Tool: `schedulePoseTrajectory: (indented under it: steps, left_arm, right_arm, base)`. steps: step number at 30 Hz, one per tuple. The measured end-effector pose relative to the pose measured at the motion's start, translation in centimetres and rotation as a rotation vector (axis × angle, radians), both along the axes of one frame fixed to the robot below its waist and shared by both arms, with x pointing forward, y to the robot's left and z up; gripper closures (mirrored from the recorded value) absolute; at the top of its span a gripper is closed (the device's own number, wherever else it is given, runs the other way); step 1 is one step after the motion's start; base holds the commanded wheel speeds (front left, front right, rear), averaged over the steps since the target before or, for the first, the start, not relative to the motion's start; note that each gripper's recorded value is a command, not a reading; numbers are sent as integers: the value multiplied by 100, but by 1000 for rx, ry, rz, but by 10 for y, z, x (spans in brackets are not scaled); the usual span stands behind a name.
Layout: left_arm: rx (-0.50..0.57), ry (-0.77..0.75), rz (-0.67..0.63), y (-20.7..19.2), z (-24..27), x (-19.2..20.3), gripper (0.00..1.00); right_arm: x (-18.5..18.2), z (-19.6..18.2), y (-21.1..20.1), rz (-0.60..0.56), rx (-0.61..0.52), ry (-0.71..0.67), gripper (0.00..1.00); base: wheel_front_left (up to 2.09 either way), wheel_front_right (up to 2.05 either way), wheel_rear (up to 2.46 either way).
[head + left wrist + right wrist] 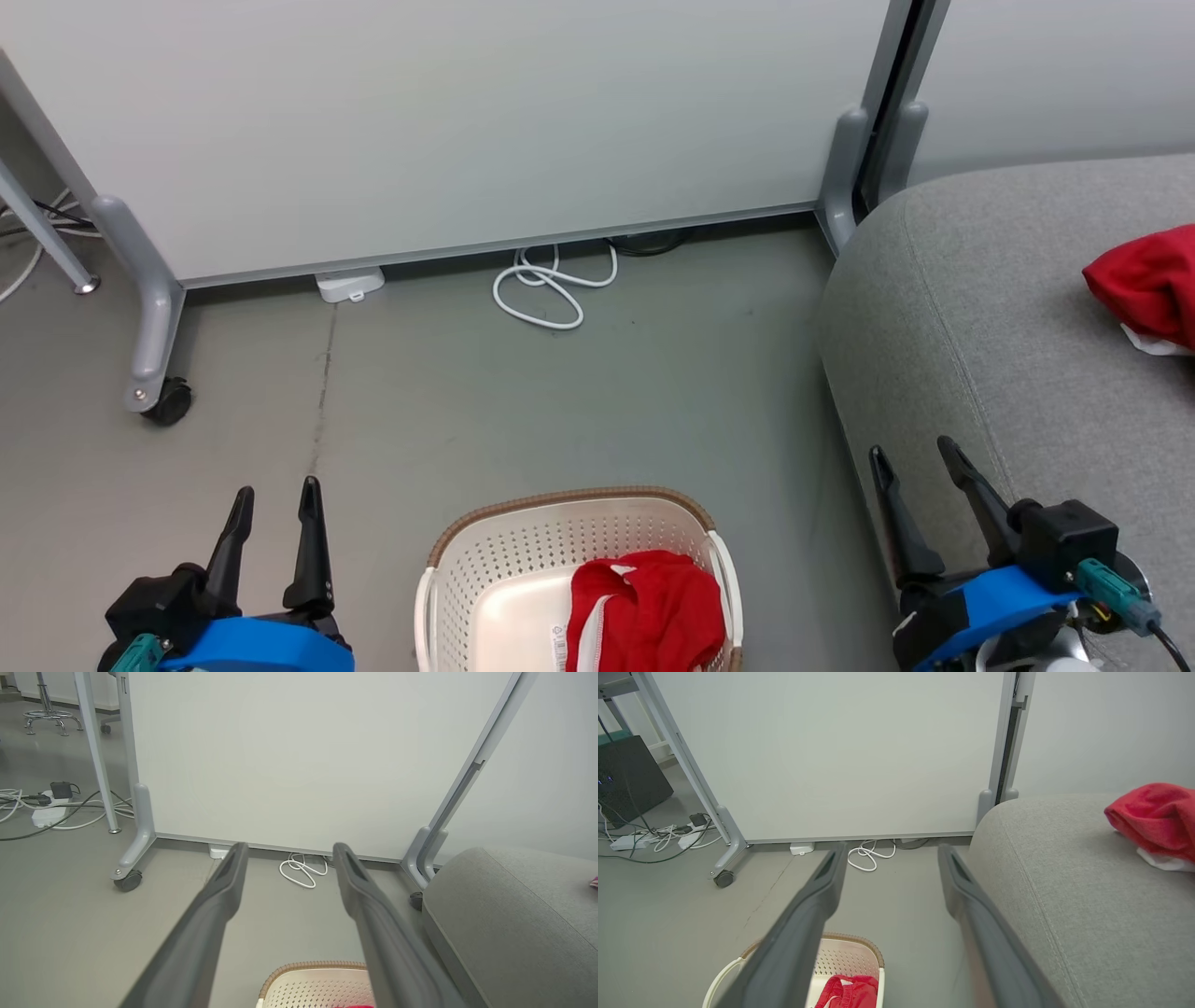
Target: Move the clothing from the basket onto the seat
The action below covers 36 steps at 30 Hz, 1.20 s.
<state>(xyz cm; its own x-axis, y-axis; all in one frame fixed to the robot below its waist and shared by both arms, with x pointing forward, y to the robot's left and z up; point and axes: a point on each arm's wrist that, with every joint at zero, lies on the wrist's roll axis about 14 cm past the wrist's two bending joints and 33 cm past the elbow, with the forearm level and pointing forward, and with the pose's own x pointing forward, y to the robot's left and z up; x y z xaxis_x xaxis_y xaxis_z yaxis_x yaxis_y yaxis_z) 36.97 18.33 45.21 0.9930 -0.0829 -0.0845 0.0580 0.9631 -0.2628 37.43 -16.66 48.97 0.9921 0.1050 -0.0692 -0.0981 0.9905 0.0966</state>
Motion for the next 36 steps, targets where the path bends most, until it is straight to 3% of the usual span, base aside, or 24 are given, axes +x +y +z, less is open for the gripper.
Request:
schedulePoseTrajectory:
  steps: [8, 17, 27, 36]
  left_arm:
    - [-2, 62, -108, -32, -22, 26, 0]
    - [1, 259, -298, -89, -96, 58, 0]
    - [3, 569, -535, -154, -204, 60, 0]
    - [23, 799, -700, -189, -287, 41, 0]
  right_arm:
    - [13, -4, 2, 6, 6, 3, 0]
    - [31, -27, -6, -20, 28, 40, 0]
    - [34, -76, -31, -96, 34, 145, 0]
    - [29, -122, -49, -155, 29, 264, 0]
  base:
    - [0, 0, 0]
    - [0, 0, 0]
    - [0, 0, 0]
    - [0, 0, 0]
